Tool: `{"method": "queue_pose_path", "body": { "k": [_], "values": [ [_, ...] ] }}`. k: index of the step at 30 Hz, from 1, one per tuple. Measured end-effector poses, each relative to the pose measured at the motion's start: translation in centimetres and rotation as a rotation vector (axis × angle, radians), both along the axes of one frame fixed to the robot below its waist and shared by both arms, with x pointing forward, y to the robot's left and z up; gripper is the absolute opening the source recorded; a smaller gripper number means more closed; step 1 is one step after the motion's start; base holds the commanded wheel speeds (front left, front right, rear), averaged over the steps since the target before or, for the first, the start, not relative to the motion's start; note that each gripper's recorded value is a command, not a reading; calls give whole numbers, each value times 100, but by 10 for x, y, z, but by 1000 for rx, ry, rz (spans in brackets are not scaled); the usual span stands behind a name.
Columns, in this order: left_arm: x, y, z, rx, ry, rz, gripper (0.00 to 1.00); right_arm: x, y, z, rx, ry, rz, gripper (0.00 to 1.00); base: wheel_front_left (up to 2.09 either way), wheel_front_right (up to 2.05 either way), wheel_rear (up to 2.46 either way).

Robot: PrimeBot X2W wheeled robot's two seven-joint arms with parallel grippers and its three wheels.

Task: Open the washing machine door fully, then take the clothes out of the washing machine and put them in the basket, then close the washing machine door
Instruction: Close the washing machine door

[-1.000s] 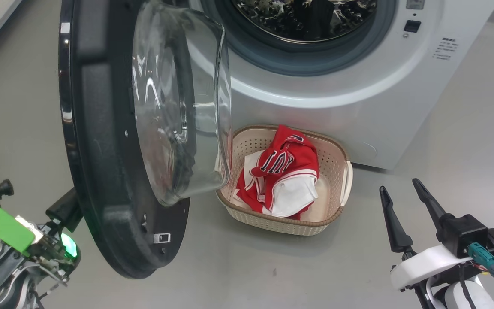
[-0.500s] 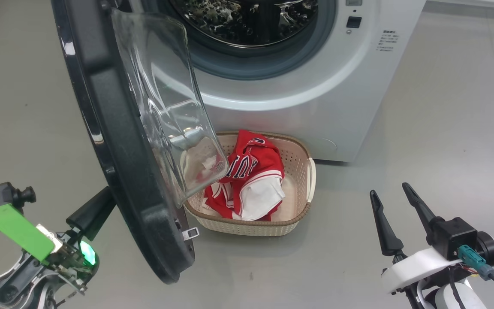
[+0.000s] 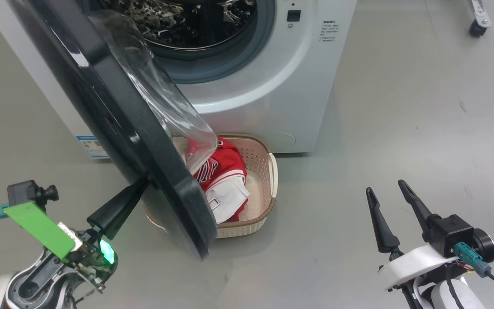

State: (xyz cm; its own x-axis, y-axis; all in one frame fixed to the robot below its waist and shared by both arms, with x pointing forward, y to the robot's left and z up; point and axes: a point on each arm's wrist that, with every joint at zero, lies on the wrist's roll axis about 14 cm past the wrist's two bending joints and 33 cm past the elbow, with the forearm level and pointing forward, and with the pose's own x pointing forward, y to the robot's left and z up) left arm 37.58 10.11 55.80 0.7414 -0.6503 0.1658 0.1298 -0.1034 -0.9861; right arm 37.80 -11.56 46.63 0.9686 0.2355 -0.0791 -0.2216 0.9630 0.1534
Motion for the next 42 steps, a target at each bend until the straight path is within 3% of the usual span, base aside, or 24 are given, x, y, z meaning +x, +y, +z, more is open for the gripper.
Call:
{"method": "queue_pose_path", "body": {
  "k": [25, 42],
  "values": [
    [92, -86, 6, -24, -21, -143, 0, -3, -63, -9, -1, 22, -203, 100, 0, 0, 0],
    [171, -121, -6, -46, 7, -92, 0, -3, -95, -30, 4, 84, -309, 100, 0, 0, 0]
  ]
}}
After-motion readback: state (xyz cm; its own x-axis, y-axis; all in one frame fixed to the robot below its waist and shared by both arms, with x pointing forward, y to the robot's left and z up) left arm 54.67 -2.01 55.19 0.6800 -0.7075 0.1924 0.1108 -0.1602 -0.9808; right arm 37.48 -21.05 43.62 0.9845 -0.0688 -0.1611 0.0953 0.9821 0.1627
